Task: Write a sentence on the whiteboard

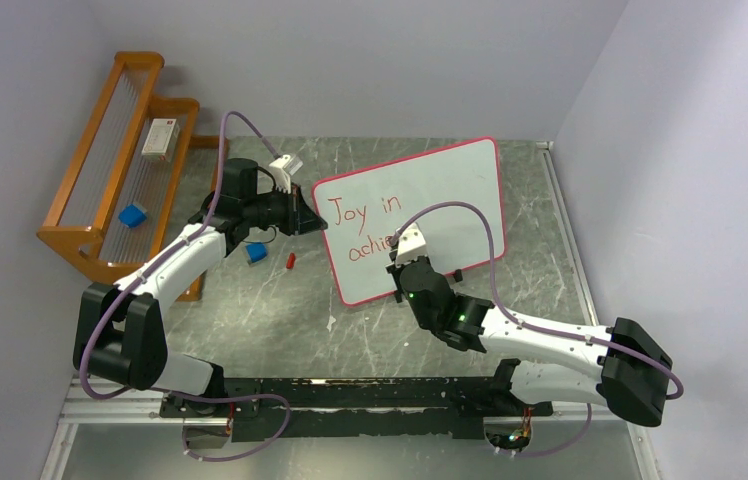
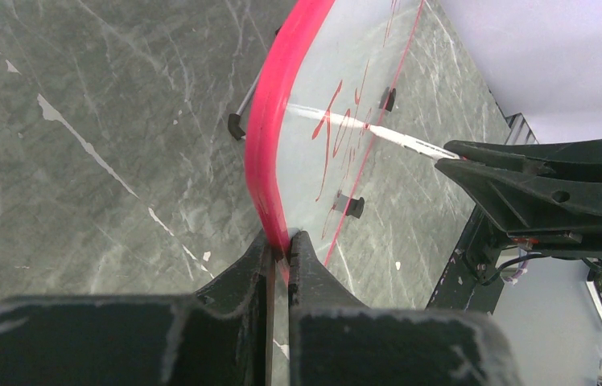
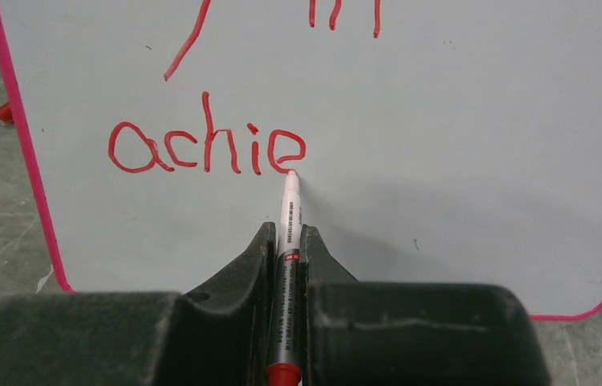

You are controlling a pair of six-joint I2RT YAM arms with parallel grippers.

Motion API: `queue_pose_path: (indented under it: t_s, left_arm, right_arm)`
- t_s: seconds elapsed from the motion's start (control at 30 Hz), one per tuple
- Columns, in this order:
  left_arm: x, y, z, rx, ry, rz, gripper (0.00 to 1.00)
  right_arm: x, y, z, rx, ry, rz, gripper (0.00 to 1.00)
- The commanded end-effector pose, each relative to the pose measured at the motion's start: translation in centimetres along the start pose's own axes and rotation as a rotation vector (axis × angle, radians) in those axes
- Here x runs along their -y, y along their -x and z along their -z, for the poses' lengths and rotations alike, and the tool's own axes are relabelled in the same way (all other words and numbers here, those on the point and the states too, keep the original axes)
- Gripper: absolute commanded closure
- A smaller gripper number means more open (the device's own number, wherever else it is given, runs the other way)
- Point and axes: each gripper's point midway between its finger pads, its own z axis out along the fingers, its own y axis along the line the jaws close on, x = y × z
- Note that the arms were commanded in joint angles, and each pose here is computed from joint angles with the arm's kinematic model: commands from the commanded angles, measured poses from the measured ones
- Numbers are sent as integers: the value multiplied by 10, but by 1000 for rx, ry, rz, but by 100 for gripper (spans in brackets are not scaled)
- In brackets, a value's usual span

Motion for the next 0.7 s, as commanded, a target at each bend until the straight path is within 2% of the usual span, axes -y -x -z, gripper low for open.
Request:
queue_pose_path:
  t_s: [0.0, 0.37, 0.67]
  left_arm:
    - [-26, -21, -8, -63, 100, -6, 95]
    - [-26, -19, -6, -59, 112, -17, 95]
    - [-29, -17, -1, -65, 149, -33, 95]
  right_arm:
    - [13, -4, 1, -5, -50, 8, 100]
    - [8, 14, 8, 36, 15, -29, 100]
    - [17, 21, 13, 61, -7, -28, 100]
